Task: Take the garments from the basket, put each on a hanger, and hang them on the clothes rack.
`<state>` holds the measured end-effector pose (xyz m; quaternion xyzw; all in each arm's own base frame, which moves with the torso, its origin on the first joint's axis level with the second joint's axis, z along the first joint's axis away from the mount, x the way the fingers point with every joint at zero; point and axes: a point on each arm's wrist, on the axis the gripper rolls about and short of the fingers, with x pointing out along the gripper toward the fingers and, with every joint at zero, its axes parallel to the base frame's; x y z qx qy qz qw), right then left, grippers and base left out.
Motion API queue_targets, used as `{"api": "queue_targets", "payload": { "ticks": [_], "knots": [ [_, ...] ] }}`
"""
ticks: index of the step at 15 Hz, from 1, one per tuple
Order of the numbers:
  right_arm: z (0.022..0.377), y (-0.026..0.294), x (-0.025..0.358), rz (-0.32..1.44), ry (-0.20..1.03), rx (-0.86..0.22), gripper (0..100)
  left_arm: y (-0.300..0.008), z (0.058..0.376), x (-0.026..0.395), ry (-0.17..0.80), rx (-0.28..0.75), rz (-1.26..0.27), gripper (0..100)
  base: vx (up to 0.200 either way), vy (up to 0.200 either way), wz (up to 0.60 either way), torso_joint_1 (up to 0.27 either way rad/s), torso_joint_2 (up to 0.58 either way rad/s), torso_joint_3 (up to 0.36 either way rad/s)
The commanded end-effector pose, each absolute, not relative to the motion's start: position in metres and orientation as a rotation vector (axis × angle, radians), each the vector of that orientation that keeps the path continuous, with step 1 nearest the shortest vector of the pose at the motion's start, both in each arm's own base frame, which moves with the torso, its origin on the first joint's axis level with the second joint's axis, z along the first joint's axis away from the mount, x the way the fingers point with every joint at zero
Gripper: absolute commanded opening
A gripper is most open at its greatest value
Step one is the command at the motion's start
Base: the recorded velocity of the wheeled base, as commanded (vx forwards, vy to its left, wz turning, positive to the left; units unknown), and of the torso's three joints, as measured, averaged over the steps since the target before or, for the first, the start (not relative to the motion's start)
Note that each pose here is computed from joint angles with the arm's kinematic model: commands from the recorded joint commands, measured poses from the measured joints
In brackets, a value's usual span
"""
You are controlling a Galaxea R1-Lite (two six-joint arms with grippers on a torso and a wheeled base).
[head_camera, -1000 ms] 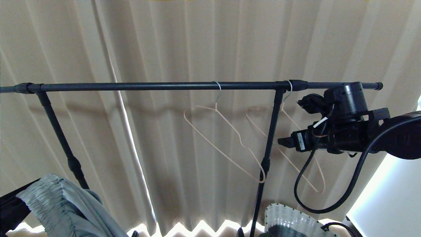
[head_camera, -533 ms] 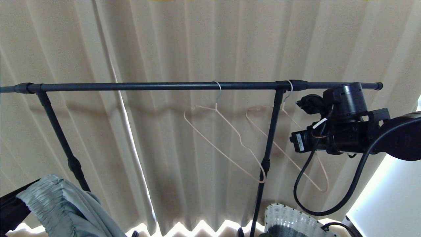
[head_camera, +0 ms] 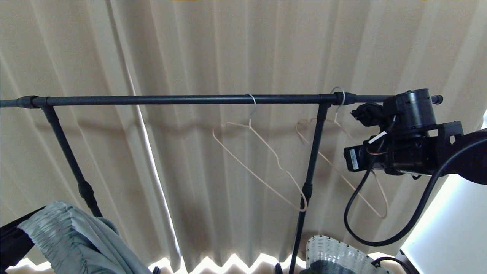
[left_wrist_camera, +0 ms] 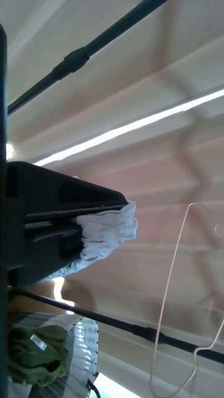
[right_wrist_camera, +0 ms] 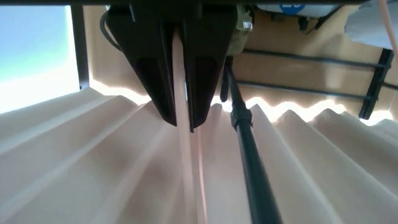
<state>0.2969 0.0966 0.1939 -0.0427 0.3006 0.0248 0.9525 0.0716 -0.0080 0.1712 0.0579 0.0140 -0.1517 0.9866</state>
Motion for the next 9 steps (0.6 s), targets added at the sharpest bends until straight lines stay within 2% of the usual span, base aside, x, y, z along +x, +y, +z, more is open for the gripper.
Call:
{"api": "queue_targets", "payload": {
  "ticks": [1, 4, 8, 9],
  "knots": [
    [0.206, 0.094, 0.290, 0.051, 0.573, -0.076, 0, -0.008, 0.171, 0.072, 0.028, 0.119, -0.305, 0, 0.000, 0.000, 0.00, 0.000, 0.00, 0.000],
    [0.224, 0.087, 0.269, 0.054, 0.516, -0.058, 0, -0.008, 0.171, 0.070, 0.018, 0.129, -0.304, 0, 0.000, 0.000, 0.00, 0.000, 0.00, 0.000],
    [0.223, 0.076, 0.238, 0.053, 0.514, -0.060, 0, -0.008, 0.171, 0.070, 0.018, 0.138, -0.301, 0, 0.000, 0.000, 0.00, 0.000, 0.00, 0.000],
    [0.222, 0.073, 0.231, 0.051, 0.518, -0.061, 0, -0.008, 0.171, 0.070, 0.018, 0.149, -0.302, 0, -0.200, 0.000, 0.00, 0.007, 0.00, 0.002]
  ]
}}
